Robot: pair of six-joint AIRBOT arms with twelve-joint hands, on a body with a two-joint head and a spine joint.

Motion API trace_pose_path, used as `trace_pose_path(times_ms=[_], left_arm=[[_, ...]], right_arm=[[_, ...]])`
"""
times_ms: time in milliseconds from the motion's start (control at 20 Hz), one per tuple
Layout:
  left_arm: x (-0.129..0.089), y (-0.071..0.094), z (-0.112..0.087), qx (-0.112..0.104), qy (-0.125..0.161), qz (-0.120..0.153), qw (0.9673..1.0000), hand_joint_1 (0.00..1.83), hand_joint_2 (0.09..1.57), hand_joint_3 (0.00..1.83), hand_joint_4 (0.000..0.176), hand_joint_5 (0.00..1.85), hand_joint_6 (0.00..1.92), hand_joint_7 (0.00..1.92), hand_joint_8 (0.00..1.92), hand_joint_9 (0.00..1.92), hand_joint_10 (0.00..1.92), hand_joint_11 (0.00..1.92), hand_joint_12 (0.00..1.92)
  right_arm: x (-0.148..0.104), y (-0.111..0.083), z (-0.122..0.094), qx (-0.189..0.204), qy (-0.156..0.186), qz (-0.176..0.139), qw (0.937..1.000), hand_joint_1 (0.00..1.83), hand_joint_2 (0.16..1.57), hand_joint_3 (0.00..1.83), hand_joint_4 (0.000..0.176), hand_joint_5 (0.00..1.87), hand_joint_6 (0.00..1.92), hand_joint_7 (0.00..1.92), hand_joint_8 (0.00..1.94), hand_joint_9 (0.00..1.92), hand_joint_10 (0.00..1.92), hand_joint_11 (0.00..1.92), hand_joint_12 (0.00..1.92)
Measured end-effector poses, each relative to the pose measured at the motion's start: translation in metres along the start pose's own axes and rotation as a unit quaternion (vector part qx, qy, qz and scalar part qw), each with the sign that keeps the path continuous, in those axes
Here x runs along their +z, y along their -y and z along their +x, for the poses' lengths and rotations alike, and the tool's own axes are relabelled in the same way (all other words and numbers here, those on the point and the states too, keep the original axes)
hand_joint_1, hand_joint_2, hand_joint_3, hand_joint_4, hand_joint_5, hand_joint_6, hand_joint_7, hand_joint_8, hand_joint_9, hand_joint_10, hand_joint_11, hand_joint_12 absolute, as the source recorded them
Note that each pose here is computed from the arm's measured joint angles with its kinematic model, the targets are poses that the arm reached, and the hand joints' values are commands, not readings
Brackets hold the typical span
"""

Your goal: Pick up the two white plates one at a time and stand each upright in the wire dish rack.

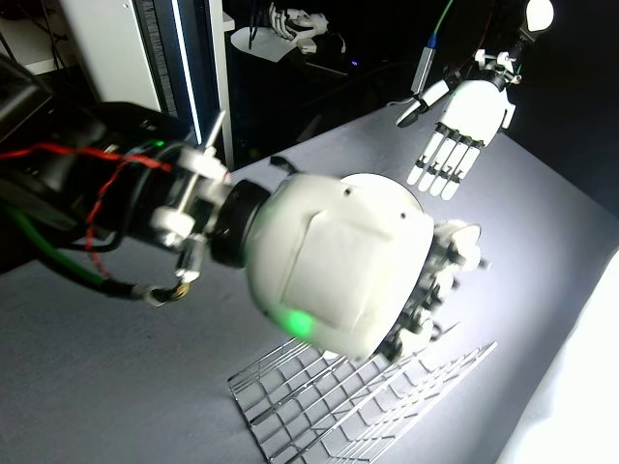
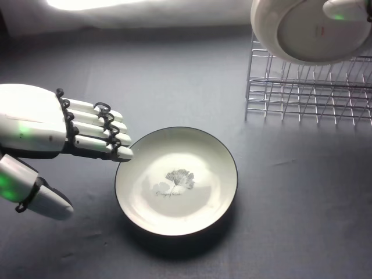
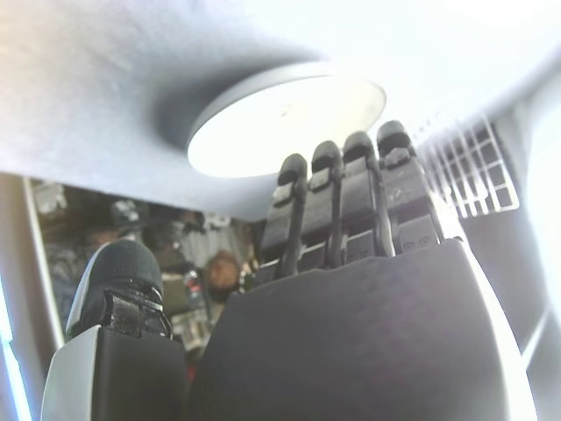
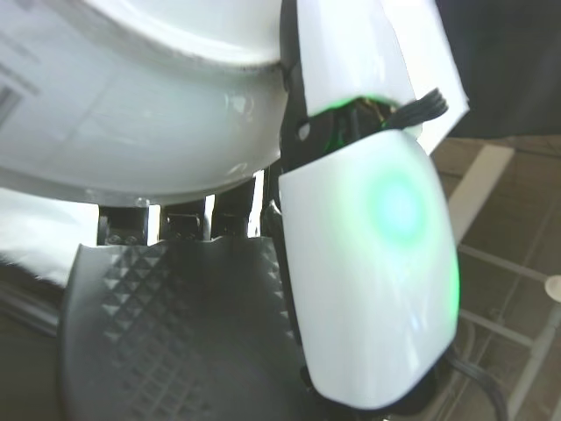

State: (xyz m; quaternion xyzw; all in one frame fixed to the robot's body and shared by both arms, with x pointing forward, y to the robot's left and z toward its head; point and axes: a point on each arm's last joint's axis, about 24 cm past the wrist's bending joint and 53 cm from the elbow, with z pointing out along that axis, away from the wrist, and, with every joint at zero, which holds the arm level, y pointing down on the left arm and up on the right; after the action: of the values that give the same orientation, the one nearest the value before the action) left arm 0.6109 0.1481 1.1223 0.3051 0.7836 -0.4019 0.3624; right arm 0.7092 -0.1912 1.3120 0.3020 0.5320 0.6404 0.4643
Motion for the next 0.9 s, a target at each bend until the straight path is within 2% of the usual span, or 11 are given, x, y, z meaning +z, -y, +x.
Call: trace_pose_path(times_ms=[50, 100, 300, 400, 450, 550, 650, 750, 900], left_arm=[[0.002, 0.002, 0.001, 0.004, 0.000, 0.000, 1.0000, 0.00, 1.19, 0.00, 0.000, 0.08, 0.01, 0.05, 0.01, 0.01, 0.00, 0.00, 0.00], [0.005, 0.005, 0.002, 0.006, -0.001, 0.002, 1.0000, 0.00, 1.19, 0.00, 0.000, 0.07, 0.00, 0.03, 0.00, 0.00, 0.00, 0.00, 0.00], [0.010, 0.008, 0.004, 0.007, -0.002, 0.004, 1.0000, 0.00, 1.19, 0.01, 0.000, 0.12, 0.02, 0.09, 0.02, 0.04, 0.02, 0.02, 0.01], [0.011, 0.007, 0.004, 0.004, -0.001, 0.001, 1.0000, 0.00, 1.20, 0.00, 0.000, 0.13, 0.00, 0.09, 0.00, 0.05, 0.00, 0.02, 0.03], [0.011, 0.004, 0.007, 0.003, -0.004, -0.003, 1.0000, 0.00, 1.20, 0.00, 0.000, 0.09, 0.00, 0.04, 0.00, 0.01, 0.00, 0.00, 0.00], [0.012, 0.000, 0.012, 0.001, -0.010, -0.010, 0.9999, 0.00, 1.19, 0.00, 0.000, 0.11, 0.01, 0.08, 0.01, 0.03, 0.01, 0.02, 0.01], [0.013, -0.001, 0.013, 0.001, -0.011, -0.014, 0.9998, 0.00, 1.21, 0.00, 0.000, 0.10, 0.00, 0.06, 0.01, 0.02, 0.00, 0.00, 0.00], [0.018, 0.001, 0.014, -0.003, -0.010, -0.009, 0.9999, 0.00, 1.20, 0.00, 0.000, 0.10, 0.00, 0.05, 0.00, 0.01, 0.00, 0.00, 0.00], [0.021, 0.001, 0.019, -0.003, -0.017, -0.010, 0.9998, 0.00, 1.20, 0.00, 0.000, 0.16, 0.00, 0.12, 0.00, 0.08, 0.01, 0.04, 0.03]], right_arm=[[0.000, 0.000, 0.000, 0.000, 0.000, 0.000, 1.0000, 1.39, 1.07, 0.00, 0.000, 0.88, 1.00, 1.11, 0.72, 1.14, 0.88, 0.92, 0.94], [0.000, 0.000, 0.000, -0.001, 0.000, -0.001, 1.0000, 1.40, 1.05, 0.00, 0.000, 0.94, 0.90, 1.13, 0.68, 1.13, 0.91, 0.90, 0.96], [0.001, -0.005, -0.002, 0.004, 0.002, -0.002, 1.0000, 1.40, 1.06, 0.00, 0.000, 0.92, 0.94, 1.16, 0.64, 1.13, 0.90, 0.90, 0.96], [0.002, -0.012, -0.005, 0.008, 0.006, -0.010, 0.9999, 1.40, 1.04, 0.00, 0.000, 0.95, 0.89, 1.20, 0.59, 1.14, 0.86, 0.90, 0.98], [0.002, -0.014, -0.008, 0.011, 0.009, -0.013, 0.9998, 1.40, 1.04, 0.00, 0.000, 0.96, 0.86, 1.20, 0.60, 1.15, 0.87, 0.90, 0.98], [0.002, -0.020, -0.012, 0.012, 0.014, -0.018, 0.9997, 1.39, 1.06, 0.00, 0.000, 0.90, 0.95, 1.14, 0.68, 1.11, 0.95, 0.85, 1.04], [0.002, -0.024, -0.017, 0.019, 0.021, -0.023, 0.9993, 1.40, 1.06, 0.00, 0.000, 0.94, 0.88, 1.14, 0.69, 1.12, 0.94, 0.86, 1.07], [0.000, -0.026, -0.020, 0.019, 0.025, -0.025, 0.9992, 1.40, 1.05, 0.00, 0.000, 0.96, 0.86, 1.15, 0.66, 1.13, 0.94, 0.85, 1.08], [0.000, -0.022, -0.025, 0.014, 0.028, -0.020, 0.9993, 1.39, 1.06, 0.00, 0.000, 0.92, 0.93, 1.15, 0.65, 1.12, 0.94, 0.85, 1.08]])
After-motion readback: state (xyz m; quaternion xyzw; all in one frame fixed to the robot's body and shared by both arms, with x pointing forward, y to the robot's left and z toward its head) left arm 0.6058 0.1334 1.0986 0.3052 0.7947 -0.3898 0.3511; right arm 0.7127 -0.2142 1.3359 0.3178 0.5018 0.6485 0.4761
